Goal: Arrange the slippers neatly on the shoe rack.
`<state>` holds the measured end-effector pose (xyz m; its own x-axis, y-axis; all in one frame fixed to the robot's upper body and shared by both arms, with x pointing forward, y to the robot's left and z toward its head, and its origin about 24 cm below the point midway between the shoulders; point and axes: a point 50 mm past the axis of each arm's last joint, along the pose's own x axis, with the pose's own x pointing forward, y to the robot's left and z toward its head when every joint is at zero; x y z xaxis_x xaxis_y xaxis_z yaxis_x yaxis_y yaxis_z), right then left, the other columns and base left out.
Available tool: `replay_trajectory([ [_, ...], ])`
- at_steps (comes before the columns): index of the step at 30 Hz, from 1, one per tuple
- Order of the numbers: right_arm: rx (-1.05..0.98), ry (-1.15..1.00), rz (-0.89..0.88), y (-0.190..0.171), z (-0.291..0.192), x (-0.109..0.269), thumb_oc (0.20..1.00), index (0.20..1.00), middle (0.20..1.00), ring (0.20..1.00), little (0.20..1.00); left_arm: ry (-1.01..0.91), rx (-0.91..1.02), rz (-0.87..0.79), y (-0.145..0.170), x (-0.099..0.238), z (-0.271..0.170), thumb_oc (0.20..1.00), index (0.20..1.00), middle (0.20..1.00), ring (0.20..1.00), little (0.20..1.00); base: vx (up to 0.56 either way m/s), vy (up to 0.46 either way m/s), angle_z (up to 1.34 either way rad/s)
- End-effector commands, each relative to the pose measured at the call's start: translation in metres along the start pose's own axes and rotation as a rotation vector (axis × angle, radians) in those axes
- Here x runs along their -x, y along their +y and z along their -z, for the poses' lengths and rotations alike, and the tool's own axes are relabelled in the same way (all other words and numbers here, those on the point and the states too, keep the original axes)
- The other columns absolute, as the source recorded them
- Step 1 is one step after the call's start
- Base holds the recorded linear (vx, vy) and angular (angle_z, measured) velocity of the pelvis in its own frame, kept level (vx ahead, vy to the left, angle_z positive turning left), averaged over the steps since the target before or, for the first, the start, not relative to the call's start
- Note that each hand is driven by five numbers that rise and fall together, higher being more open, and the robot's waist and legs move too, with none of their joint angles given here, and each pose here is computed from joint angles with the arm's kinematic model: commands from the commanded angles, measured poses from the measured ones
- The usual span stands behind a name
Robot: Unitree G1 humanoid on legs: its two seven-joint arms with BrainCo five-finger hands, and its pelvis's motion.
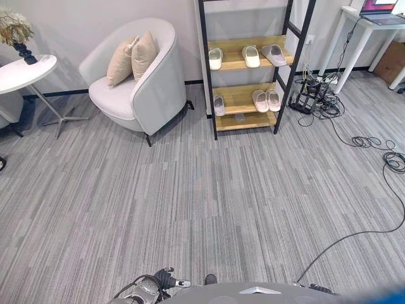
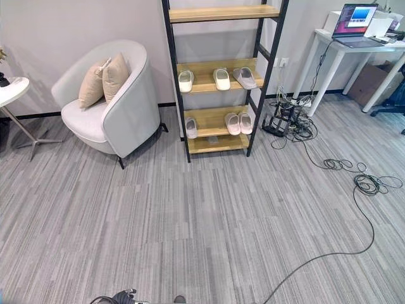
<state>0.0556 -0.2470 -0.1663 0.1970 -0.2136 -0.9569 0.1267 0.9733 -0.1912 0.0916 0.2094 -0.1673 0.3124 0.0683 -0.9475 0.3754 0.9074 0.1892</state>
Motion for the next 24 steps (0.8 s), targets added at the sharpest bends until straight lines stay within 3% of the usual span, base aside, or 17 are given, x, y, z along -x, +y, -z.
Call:
replay_trajectory([
  [1,0.045,-0.023,0.046,-0.013,-0.008,0.0,1.0,1.0,1.0,1.0,1.0,-0.013,-0.032,-0.037,0.008,-0.001,-0.011,1.0,1.0,1.0,1.0,1.0,0.07,-0.08,-0.09],
  [8,0.024,-0.06,0.046,-0.012,-0.016,0.0,1.0,1.0,1.0,1.0,1.0,-0.132,-0.061,-0.072,0.009,-0.003,-0.041,1.0,1.0,1.0,1.0,1.0,0.03,-0.109,-0.01],
  [19,0.205,-0.035,0.079,-0.03,-0.016,0.002,1.0,1.0,1.0,1.0,1.0,-0.311,-0.112,-0.062,0.007,0.001,-0.089,1.0,1.0,1.0,1.0,1.0,0.07,-0.159,-0.13],
  [24,0.188,-0.141,0.074,-0.021,-0.04,0.001,1.0,1.0,1.0,1.0,1.0,-0.18,-0.048,-0.127,0.018,-0.001,-0.05,1.0,1.0,1.0,1.0,1.0,0.32,0.159,-0.46],
])
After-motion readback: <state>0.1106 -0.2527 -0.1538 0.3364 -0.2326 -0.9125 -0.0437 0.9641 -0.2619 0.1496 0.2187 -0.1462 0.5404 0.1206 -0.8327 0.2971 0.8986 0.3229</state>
